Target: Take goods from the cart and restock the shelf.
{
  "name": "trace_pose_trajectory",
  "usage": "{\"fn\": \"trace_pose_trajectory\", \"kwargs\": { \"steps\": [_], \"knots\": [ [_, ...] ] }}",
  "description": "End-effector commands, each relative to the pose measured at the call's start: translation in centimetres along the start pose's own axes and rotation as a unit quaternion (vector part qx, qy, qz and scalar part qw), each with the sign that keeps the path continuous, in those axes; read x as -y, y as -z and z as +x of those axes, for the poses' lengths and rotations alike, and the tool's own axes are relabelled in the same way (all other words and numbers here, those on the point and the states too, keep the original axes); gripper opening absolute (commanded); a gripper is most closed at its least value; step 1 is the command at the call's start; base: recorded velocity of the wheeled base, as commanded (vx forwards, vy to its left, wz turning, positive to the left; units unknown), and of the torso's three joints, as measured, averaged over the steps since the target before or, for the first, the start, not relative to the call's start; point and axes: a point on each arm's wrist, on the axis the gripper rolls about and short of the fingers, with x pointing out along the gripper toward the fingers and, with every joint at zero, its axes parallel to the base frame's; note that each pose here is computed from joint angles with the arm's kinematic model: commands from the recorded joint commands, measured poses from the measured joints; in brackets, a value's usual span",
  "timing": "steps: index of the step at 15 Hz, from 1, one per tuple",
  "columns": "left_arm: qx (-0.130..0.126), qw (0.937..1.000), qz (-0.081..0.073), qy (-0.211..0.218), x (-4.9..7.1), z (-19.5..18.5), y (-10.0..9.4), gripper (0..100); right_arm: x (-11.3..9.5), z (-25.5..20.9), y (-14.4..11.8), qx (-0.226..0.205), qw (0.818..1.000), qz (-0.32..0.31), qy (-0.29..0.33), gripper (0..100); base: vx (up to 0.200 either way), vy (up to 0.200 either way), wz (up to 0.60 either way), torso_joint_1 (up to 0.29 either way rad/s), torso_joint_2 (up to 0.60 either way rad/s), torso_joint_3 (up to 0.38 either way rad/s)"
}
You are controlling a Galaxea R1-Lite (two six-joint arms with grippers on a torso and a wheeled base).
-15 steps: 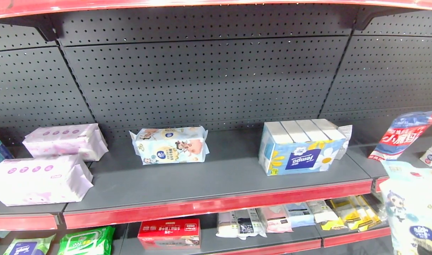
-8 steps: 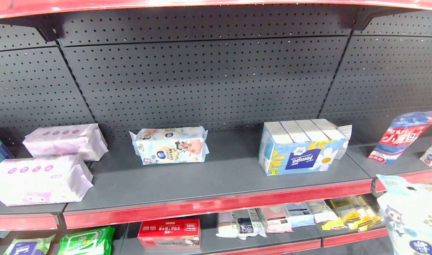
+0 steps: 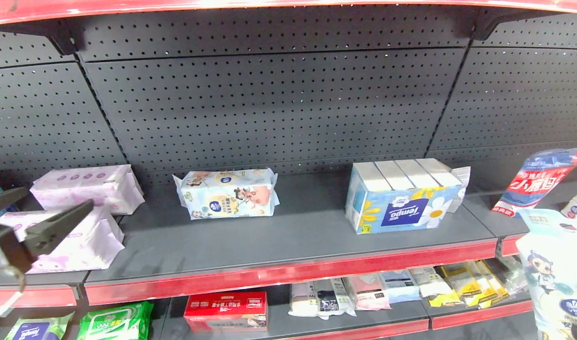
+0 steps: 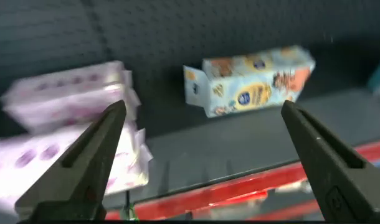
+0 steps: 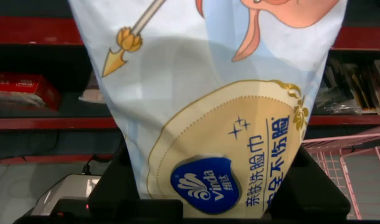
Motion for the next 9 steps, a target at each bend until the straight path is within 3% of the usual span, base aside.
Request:
{"fn": "trace_pose_trajectory", "kwargs": {
  "steps": [1, 2, 3, 5, 6, 8, 9],
  "knots": [
    [-0.097, 0.9928, 0.028, 0.064, -1.5, 7.7, 2.0, 100, 0.0, 0.0, -0.2, 0.003, 1.0, -0.002, 0.0, 0, 0.0, 0.0, 0.0, 0.0, 0.0, 0.0],
    [-0.123, 0.9859, 0.04, 0.106, -1.8, 9.5, 3.3, 100, 0.1, -0.2, -0.5, 0.007, 1.0, -0.009, 0.001, 0, 0.0, 0.0, 0.0, 0.0, 0.0, 0.0],
    [-0.129, 0.9815, 0.049, 0.133, -1.8, 10.3, 3.7, 100, 0.1, -0.2, -0.7, 0.009, 1.0, -0.011, 0.002, 0, 0.0, 0.0, 0.0, 0.0, 0.0, 0.0],
    [-0.138, 0.9679, 0.081, 0.194, -1.9, 12.4, 5.0, 100, 0.1, -0.1, -1.0, 0.005, 1.0, -0.02, 0.006, 0, 0.0, 0.0, 0.0, 0.0, 0.0, 0.0],
    [-0.142, 0.9639, 0.094, 0.205, -2.4, 13.7, 5.6, 100, 0.1, -0.1, -1.0, 0.003, 1.0, -0.023, 0.007, 0, 0.0, 0.0, 0.0, 0.0, 0.0, 0.0],
    [-0.127, 0.9588, 0.14, 0.212, -4.3, 16.9, 6.3, 100, 0.1, 0.0, -1.0, -0.001, 1.0, -0.028, 0.007, 0, 0.0, 0.0, 0.0, 0.0, 0.0, 0.0],
    [-0.122, 0.9571, 0.148, 0.217, -4.5, 17.4, 6.4, 100, 0.1, 0.1, -1.0, -0.002, 1.0, -0.029, 0.008, 0, 0.0, 0.0, 0.0, 0.0, 0.0, 0.0]
  ]
}}
